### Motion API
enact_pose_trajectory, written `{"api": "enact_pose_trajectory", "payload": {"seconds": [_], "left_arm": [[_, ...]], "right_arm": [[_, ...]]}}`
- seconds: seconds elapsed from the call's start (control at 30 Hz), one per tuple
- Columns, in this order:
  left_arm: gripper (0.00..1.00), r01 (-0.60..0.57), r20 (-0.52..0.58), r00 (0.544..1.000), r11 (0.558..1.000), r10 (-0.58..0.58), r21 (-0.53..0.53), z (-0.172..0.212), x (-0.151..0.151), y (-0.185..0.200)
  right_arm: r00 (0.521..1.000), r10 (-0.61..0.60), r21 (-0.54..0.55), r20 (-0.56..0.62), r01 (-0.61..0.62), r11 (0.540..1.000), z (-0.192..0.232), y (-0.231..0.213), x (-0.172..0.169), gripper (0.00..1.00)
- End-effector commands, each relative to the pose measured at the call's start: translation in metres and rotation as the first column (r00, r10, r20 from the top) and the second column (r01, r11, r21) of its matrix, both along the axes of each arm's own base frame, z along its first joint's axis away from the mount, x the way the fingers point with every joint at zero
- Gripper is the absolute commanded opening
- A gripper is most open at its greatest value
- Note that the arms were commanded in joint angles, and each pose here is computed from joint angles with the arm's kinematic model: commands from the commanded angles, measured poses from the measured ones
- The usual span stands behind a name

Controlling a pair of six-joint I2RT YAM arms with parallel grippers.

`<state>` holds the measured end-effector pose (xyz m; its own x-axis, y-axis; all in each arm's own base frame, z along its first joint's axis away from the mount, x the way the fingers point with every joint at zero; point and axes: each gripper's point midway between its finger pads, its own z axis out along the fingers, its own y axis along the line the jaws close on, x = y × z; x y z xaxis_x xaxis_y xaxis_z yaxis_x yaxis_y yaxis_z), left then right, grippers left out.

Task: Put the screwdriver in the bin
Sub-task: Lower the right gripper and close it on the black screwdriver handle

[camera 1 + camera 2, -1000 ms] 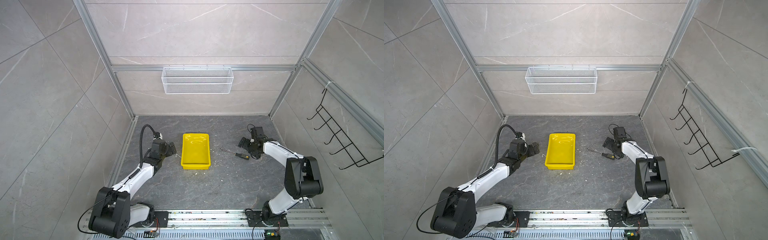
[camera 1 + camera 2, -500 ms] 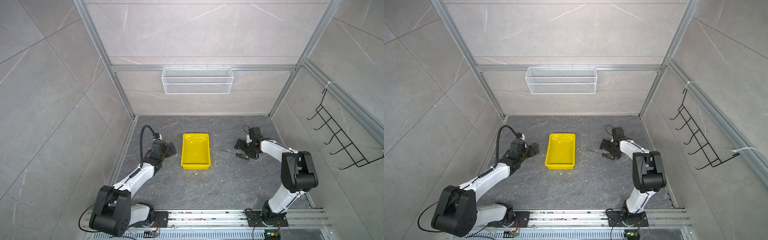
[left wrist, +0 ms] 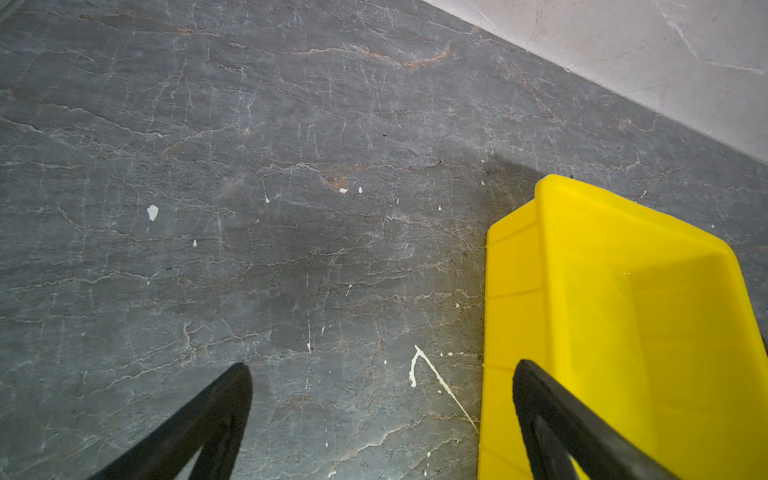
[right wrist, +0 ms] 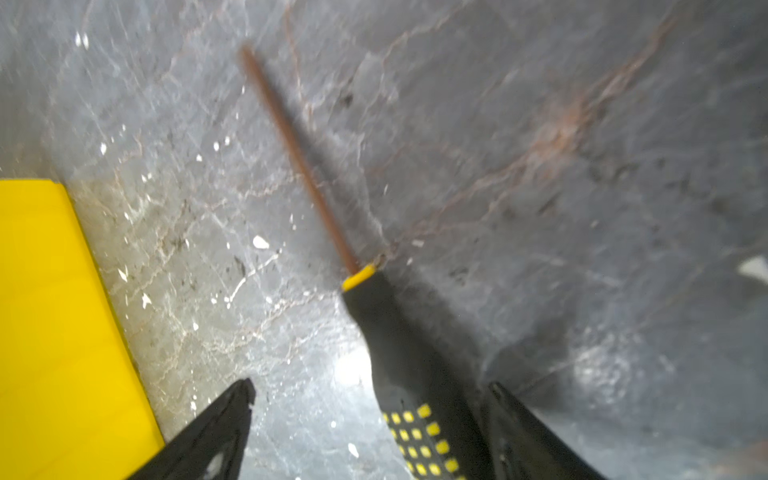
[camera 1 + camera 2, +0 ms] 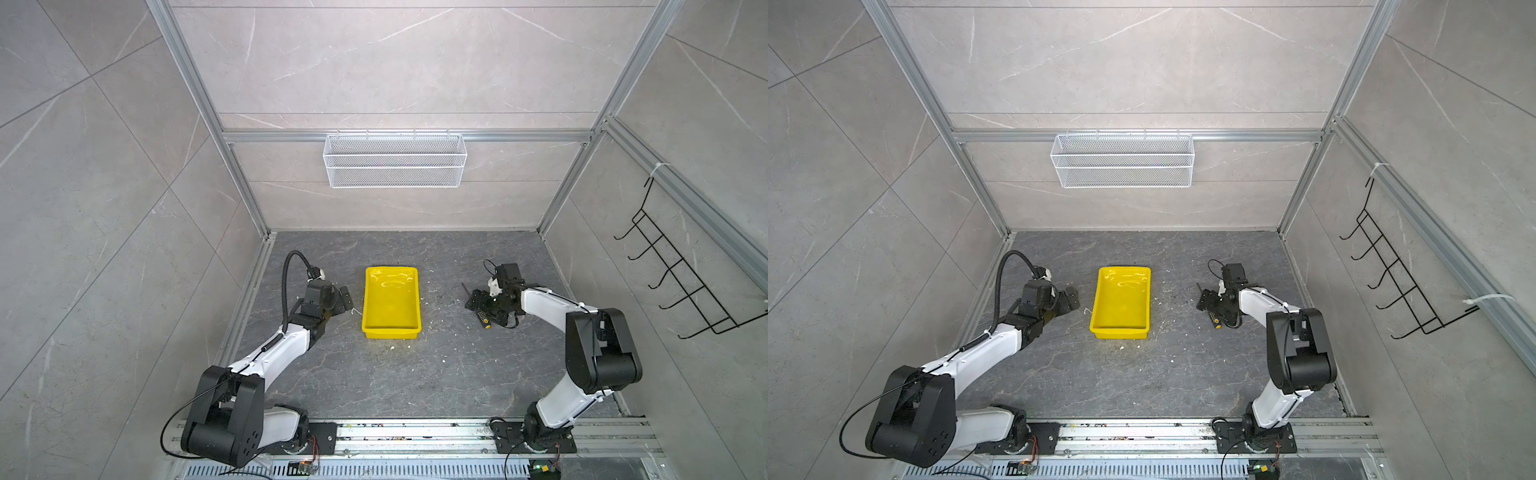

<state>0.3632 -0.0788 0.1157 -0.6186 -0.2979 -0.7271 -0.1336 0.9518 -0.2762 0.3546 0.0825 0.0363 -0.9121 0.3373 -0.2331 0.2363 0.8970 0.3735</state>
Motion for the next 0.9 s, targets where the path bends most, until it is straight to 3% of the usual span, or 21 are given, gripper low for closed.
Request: {"api": "enact_pose_trajectory", "payload": {"seconds": [0.0,0.23,0.4,0.53,0.67,0.87], "left_arm": [[1.0,-0.027,0.039,0.999,0.999,0.027,-0.018,0.018,0.009,0.001],[1.0,-0.064,0.118,0.991,0.997,0.068,-0.037,0.031,-0.001,0.011],[1.0,-0.115,0.12,0.986,0.993,0.118,-0.034,0.028,-0.004,0.019],[1.0,-0.133,0.096,0.986,0.99,0.137,-0.047,0.021,-0.003,0.02],[1.0,-0.16,0.088,0.983,0.987,0.162,-0.029,0.019,-0.006,0.026],[1.0,-0.273,0.09,0.956,0.959,0.28,-0.081,0.01,-0.014,0.042]], "right_arm": [[1.0,0.011,-0.062,-0.01,-0.012,0.998,-0.002,-0.001,-0.012,0.79],[0.999,0.014,-0.122,-0.052,-0.021,0.992,-0.016,0.0,-0.017,0.6],[0.998,-0.021,-0.173,-0.065,0.01,0.985,-0.017,-0.008,-0.019,0.57],[0.99,-0.1,-0.273,-0.102,0.068,0.96,-0.023,-0.026,-0.022,0.56],[0.979,-0.159,-0.291,-0.131,0.115,0.95,-0.033,-0.029,-0.022,0.55],[0.982,-0.149,-0.278,-0.116,0.112,0.954,-0.034,-0.019,-0.019,0.44]]}}
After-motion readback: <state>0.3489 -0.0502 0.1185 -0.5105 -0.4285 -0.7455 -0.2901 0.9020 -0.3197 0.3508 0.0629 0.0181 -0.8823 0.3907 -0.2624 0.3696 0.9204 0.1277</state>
